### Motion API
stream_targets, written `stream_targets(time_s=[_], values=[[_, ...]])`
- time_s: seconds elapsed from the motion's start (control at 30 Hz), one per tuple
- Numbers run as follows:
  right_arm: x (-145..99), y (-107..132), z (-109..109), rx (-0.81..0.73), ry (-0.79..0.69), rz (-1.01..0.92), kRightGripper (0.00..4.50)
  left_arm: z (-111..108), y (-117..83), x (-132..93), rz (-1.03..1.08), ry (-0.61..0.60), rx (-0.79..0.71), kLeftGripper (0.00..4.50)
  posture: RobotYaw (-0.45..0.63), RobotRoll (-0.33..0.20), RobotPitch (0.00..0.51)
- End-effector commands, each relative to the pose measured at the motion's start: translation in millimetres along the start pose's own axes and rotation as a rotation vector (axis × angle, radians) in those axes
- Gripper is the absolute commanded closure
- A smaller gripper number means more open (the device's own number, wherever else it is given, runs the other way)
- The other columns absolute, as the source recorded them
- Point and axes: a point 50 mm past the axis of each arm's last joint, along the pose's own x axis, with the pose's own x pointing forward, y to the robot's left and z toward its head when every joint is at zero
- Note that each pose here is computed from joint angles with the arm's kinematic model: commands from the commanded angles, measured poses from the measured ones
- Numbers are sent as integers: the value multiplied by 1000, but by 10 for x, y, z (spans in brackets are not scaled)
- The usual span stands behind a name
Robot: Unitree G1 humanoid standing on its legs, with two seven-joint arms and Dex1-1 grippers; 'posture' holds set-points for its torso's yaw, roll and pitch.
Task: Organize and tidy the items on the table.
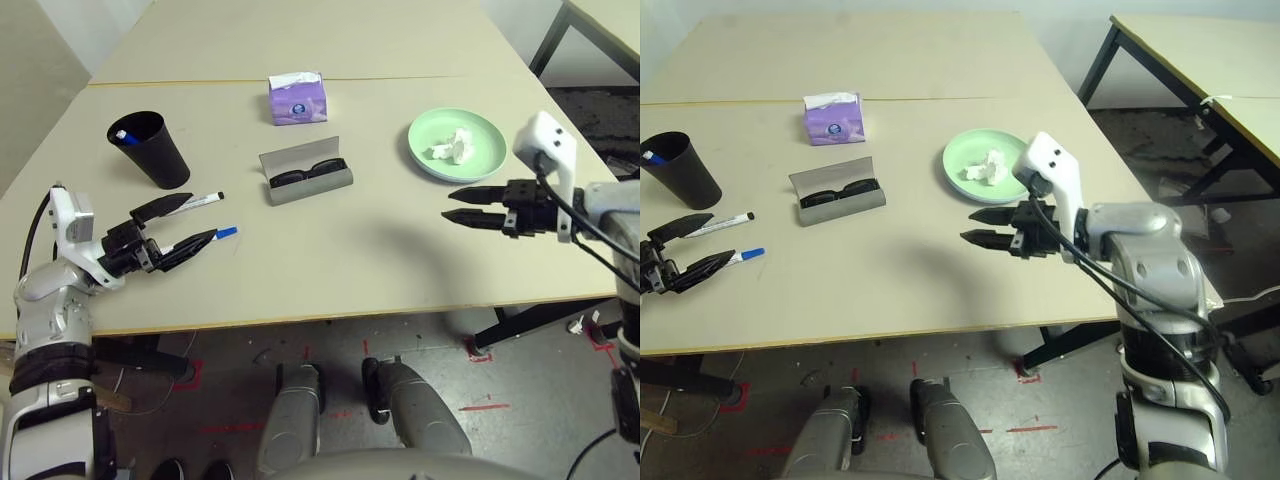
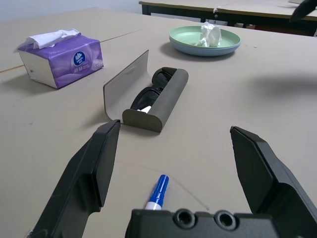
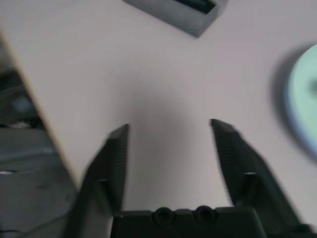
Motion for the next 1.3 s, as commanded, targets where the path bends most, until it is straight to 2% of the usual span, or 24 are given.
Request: stream_targets(time_s=[0.03,0.1,0.23,0.4,0.47,0.7,0.83,0.97,1.1,1.27,1.3], values=[[-19,33,26,-42,-99,12,21,-11,11,-18,-11,33,-7,0,-82,0,199],[-2,13,43,-74,-170,-11,21,-6,16,-24,-12,34,-6,0,-75,0,199],[44,-36,-2,9,-429,-27,21,18,18,-54,-9,42,-2,0,-63,0,202],[89,-31,-239,-91,-283,50,21,49,21,-88,1,51,2,0,-49,0,205],[51,2,-329,-57,-277,162,21,50,17,-102,9,61,2,0,-42,0,207],[13,121,-592,-111,-213,306,21,27,41,-90,104,104,-11,0,-44,0,215],[-3,174,-588,-115,-219,352,21,-26,65,-1,140,146,-19,0,-59,0,223],[-28,161,-575,-105,-223,357,21,-58,119,230,166,167,-9,0,-67,0,225],[-25,7,-462,-72,-294,237,21,-69,166,421,196,158,19,0,-81,0,221],[-17,-70,-466,-32,-309,113,21,-122,207,507,226,165,19,0,-92,0,221],[-13,-72,-476,-25,-307,93,2,-130,221,528,235,167,17,190,-97,0,221]])
